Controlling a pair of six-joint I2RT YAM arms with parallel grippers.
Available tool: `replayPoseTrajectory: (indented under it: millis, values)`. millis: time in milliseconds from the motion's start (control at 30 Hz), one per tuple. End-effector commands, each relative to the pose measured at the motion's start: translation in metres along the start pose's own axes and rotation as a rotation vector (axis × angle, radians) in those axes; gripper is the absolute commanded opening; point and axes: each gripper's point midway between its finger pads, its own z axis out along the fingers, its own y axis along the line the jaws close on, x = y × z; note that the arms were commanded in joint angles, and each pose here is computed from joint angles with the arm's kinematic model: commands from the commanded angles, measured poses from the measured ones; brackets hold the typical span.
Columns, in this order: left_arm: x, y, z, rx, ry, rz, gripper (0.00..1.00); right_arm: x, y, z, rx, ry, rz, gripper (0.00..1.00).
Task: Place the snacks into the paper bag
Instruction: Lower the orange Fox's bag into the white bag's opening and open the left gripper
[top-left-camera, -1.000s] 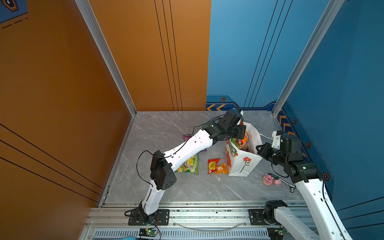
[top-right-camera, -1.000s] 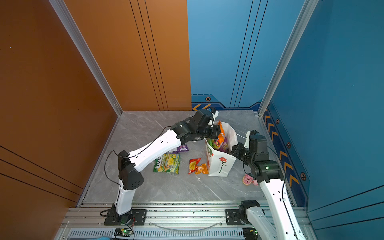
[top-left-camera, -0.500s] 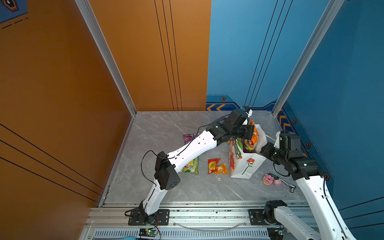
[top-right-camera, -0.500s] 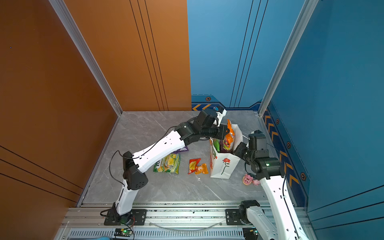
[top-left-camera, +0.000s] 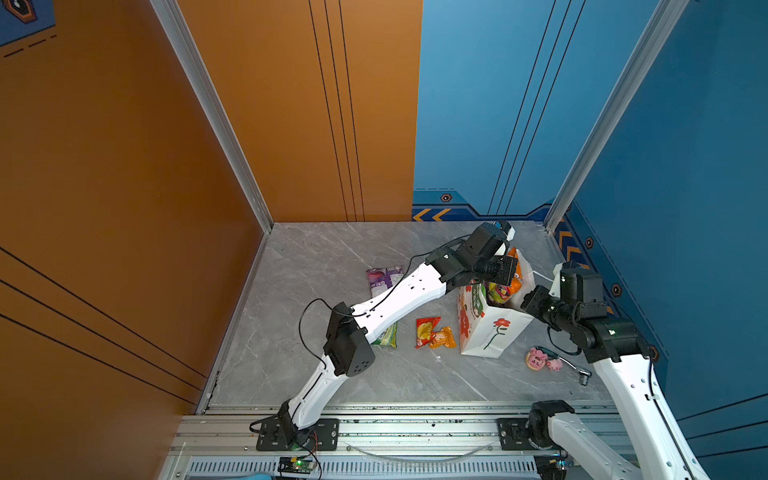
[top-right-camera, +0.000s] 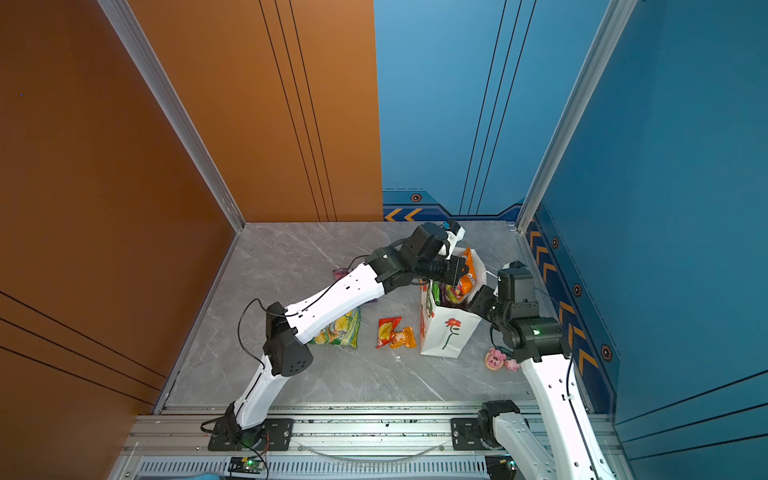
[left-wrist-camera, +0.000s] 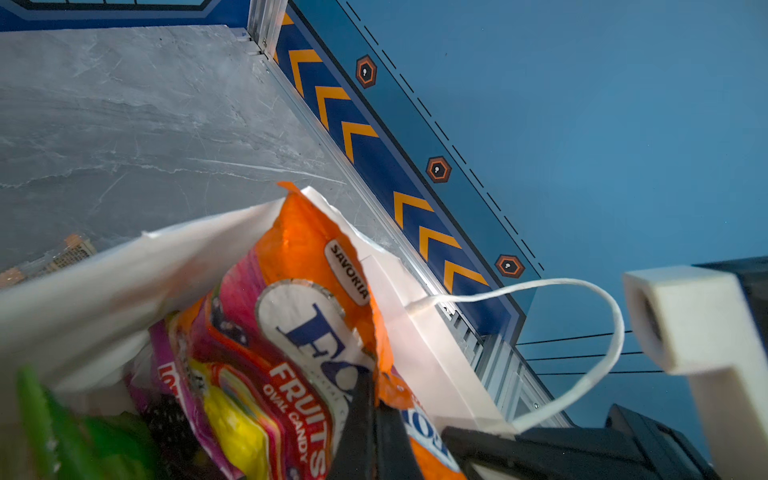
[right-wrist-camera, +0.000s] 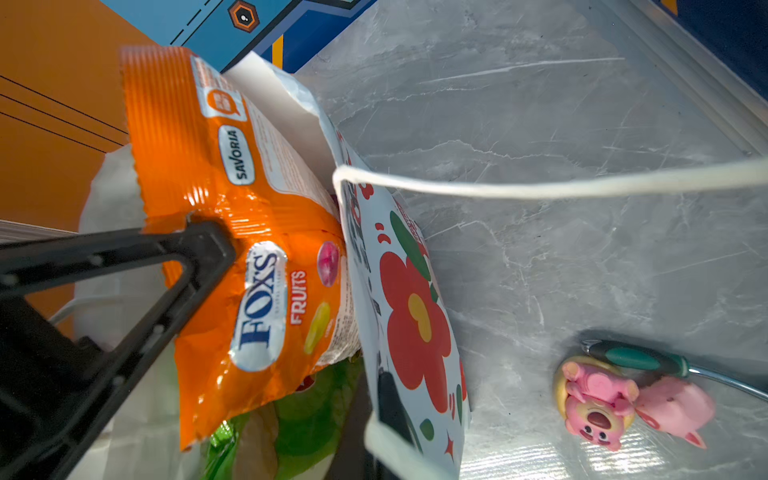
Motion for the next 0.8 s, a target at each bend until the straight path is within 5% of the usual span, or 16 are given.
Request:
replayPoseTrajectory:
  millis: [0,400,533,767]
  values:
    - [0.004,0.015,-0.001,-0.07,0.024,0.023,0.0,-0.005,-0.002,-0.006,0.006,-0.037,-0.015,0.0]
    - [-0.004,0.029,-0.026,-0.198,-0.005,0.066,0.08,-0.004,0.0,-0.004,-0.003,-0.034,-0.008,0.0]
    - [-0.011,0.028,-0.043,-0.259,-0.043,0.085,0.28,-0.006,0.001,-0.005,-0.004,-0.037,-0.01,0.0]
    - [-0.021,0.022,-0.076,-0.354,-0.111,0.141,0.43,-0.007,0.003,-0.005,-0.011,-0.035,-0.013,0.0]
